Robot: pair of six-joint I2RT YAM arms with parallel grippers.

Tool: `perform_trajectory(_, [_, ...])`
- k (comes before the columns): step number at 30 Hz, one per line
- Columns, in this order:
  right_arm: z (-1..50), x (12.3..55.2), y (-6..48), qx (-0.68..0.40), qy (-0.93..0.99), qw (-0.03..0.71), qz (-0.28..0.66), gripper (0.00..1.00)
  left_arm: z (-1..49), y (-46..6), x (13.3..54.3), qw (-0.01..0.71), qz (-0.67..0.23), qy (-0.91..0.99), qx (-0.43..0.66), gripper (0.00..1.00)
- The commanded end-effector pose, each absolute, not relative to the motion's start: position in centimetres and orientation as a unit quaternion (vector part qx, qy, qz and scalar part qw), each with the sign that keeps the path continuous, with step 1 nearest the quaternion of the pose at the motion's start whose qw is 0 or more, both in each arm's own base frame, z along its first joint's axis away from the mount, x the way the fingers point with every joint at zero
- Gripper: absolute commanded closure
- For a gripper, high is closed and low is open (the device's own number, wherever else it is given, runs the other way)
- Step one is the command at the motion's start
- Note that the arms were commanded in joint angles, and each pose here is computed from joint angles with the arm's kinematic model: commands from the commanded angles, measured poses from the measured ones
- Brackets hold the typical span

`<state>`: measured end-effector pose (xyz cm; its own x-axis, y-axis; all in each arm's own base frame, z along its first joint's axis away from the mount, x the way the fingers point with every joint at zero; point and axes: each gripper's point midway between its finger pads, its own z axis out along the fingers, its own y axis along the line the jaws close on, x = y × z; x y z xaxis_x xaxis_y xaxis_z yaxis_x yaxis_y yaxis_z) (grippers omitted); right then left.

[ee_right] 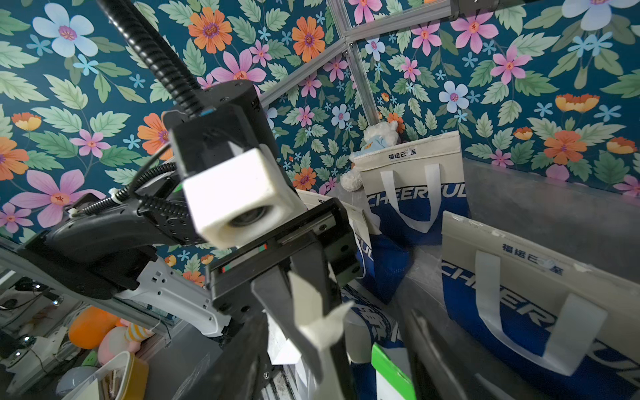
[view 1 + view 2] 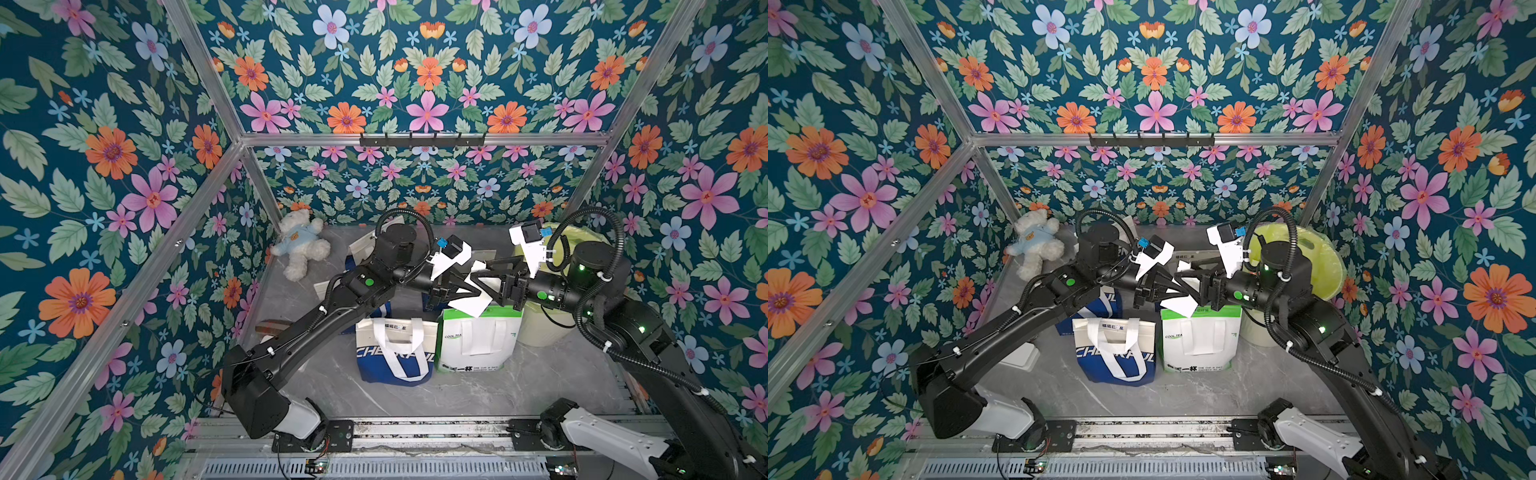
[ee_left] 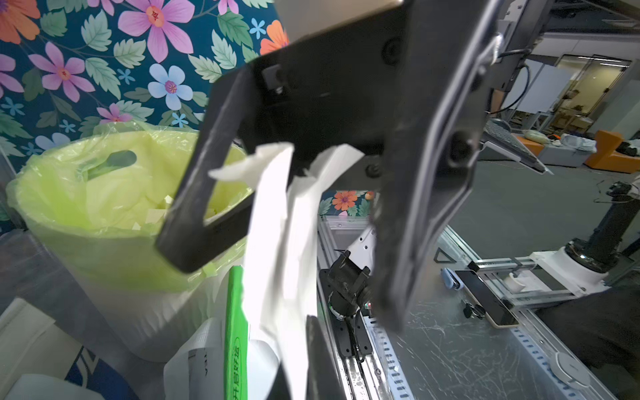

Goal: Shred takeout receipts and throw away
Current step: Shred the takeout receipt.

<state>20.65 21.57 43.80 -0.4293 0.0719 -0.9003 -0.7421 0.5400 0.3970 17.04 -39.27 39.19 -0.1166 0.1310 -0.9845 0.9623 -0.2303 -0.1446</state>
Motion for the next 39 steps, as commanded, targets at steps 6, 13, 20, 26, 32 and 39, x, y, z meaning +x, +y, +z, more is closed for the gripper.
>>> perform_trajectory(6, [44.3,17.4,20.4,-0.249,0.691,0.512,0.444,0.38,41.4,-39.0,17.9,0.449,-0.564,0.474,0.505,1.00])
perform_trajectory(13, [44.2,17.4,20.7,-0.267,0.685,0.515,0.441,0.54,41.1,-39.5,16.6,0.433,-0.576,0.466,0.513,1.00])
perform_trajectory(20, [44.8,18.3,20.3,-0.257,0.682,0.539,0.421,0.68,40.3,-39.7,15.8,0.420,-0.578,0.469,0.519,1.00])
perform_trajectory(26, [45.1,17.9,19.6,-0.246,0.674,0.557,0.419,0.77,40.2,-39.6,15.7,0.424,-0.572,0.469,0.523,1.00])
perform_trajectory(32, [44.9,17.8,19.6,-0.246,0.676,0.555,0.418,0.98,40.2,-39.7,15.7,0.422,-0.573,0.469,0.523,1.00])
perform_trajectory(39, [44.5,17.9,19.6,-0.250,0.684,0.548,0.411,1.00,40.7,-39.3,15.6,0.441,-0.560,0.458,0.531,0.55])
